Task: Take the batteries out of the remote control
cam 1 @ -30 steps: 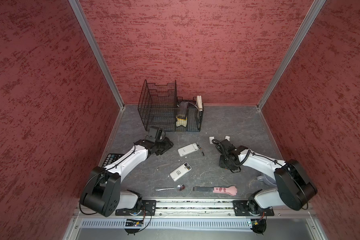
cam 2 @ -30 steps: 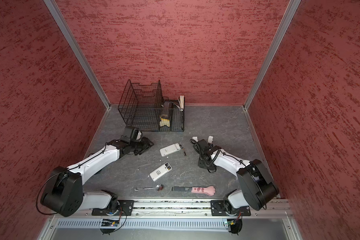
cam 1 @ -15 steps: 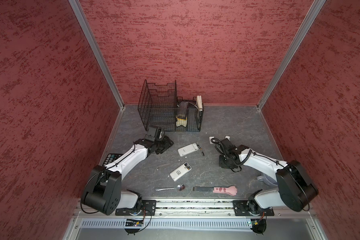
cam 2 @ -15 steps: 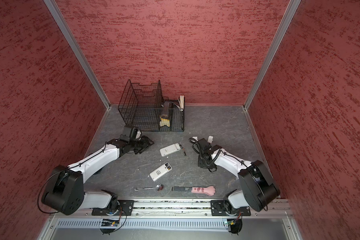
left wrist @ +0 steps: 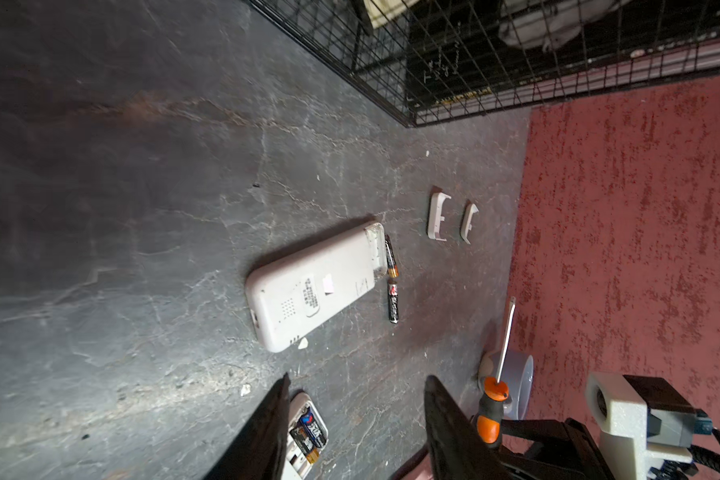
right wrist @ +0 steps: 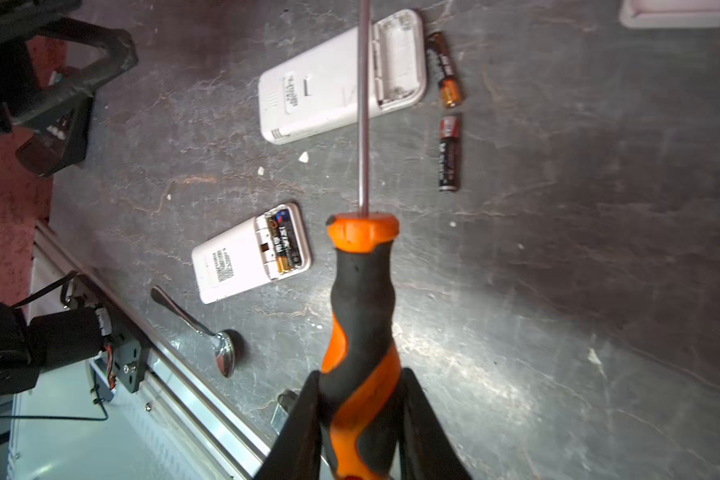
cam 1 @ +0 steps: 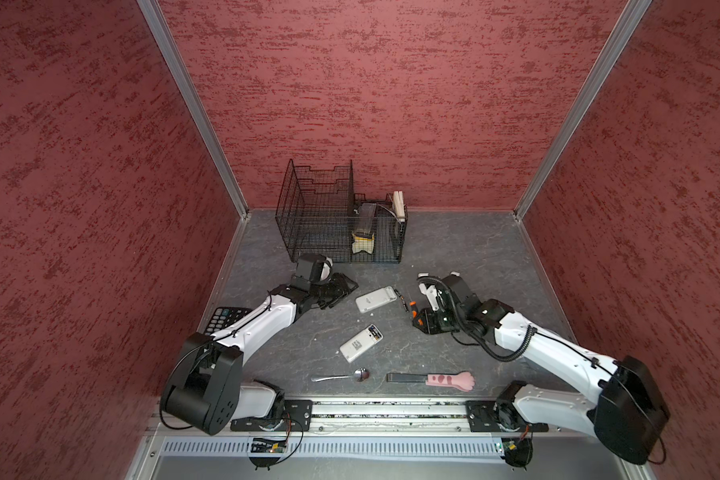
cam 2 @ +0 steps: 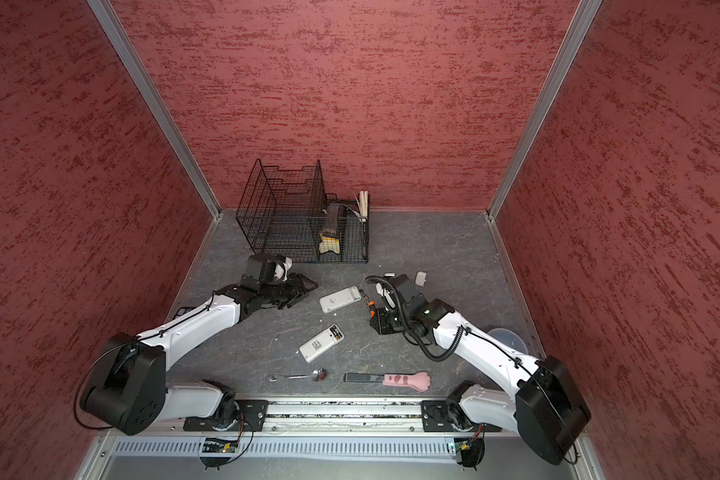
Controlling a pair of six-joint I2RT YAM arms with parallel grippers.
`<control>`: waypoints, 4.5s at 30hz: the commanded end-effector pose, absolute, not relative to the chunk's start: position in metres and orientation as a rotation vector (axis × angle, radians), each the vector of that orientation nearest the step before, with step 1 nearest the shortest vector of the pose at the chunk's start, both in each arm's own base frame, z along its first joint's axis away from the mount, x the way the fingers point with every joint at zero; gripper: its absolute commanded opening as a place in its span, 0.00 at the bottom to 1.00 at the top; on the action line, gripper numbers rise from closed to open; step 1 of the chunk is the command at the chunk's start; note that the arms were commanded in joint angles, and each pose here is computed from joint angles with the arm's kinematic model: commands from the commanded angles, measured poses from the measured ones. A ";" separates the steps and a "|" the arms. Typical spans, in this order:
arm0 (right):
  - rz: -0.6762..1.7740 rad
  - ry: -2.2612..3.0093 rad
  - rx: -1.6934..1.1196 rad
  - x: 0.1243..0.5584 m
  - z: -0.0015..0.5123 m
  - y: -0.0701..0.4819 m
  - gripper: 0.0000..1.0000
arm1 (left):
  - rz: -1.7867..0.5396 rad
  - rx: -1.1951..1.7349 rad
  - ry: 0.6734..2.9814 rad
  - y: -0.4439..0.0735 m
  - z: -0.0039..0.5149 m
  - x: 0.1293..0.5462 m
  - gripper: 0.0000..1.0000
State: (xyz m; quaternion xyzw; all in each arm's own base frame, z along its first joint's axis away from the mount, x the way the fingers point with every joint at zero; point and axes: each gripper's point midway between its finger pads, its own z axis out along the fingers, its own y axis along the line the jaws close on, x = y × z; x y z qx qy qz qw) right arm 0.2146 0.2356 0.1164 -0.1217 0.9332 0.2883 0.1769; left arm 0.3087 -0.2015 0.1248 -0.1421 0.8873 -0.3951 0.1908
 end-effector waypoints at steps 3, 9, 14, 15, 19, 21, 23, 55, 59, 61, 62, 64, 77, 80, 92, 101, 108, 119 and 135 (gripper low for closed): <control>1.022 2.472 -0.481 0.221 0.158 0.279 0.00 | -1.217 -0.347 2.395 -0.214 0.150 0.304 0.53; 1.175 2.402 -0.515 0.215 0.173 0.300 0.00 | -1.260 -0.340 2.357 -0.217 0.159 0.299 0.53; 1.275 2.336 -0.522 0.210 0.186 0.309 0.00 | -1.282 -0.321 2.328 -0.220 0.167 0.297 0.53; 1.291 2.326 -0.519 0.210 0.188 0.310 0.00 | -1.286 -0.318 2.325 -0.221 0.168 0.296 0.53; 1.307 2.321 -0.517 0.210 0.189 0.312 0.00 | -1.311 -0.292 2.288 -0.224 0.180 0.293 0.53; 1.317 2.311 -0.517 0.211 0.191 0.314 0.00 | -1.329 -0.268 2.262 -0.227 0.187 0.292 0.53; 1.348 2.290 -0.515 0.211 0.195 0.317 0.00 | -1.354 -0.239 2.227 -0.230 0.197 0.290 0.53; 1.551 2.151 -0.531 0.221 0.207 0.346 0.00 | -1.449 -0.128 2.105 -0.245 0.217 0.265 0.53; 1.552 2.148 -0.534 0.223 0.208 0.348 0.00 | -1.460 -0.114 2.101 -0.249 0.218 0.266 0.52; 1.553 2.146 -0.536 0.223 0.209 0.348 0.00 | -1.465 -0.110 2.097 -0.250 0.219 0.268 0.52; 1.553 2.147 -0.534 0.224 0.209 0.348 0.00 | -1.469 -0.106 2.096 -0.252 0.219 0.268 0.51; 1.555 2.142 -0.538 0.223 0.210 0.349 0.00 | -1.475 -0.098 2.092 -0.254 0.219 0.271 0.50; 1.554 2.147 -0.532 0.225 0.209 0.350 0.00 | -1.495 -0.075 2.085 -0.264 0.217 0.278 0.37; 1.550 2.152 -0.532 0.226 0.209 0.350 0.00 | -1.498 -0.074 2.088 -0.264 0.216 0.278 0.36; 1.546 2.156 -0.530 0.225 0.208 0.349 0.00 | -1.496 -0.070 2.093 -0.265 0.215 0.280 0.11; 1.536 2.146 -0.509 0.225 0.212 0.346 0.00 | -1.469 -0.092 2.090 -0.261 0.213 0.285 0.00; 1.434 2.090 -0.369 0.243 0.222 0.333 0.35 | -1.462 -0.191 2.021 -0.244 0.230 0.308 0.00; 1.463 1.908 -0.179 0.257 0.237 0.337 0.52 | -1.571 -0.331 1.926 -0.234 0.255 0.331 0.00; 1.495 1.764 -0.033 0.276 0.254 0.344 0.54 | -1.552 -0.357 1.909 -0.230 0.267 0.325 0.00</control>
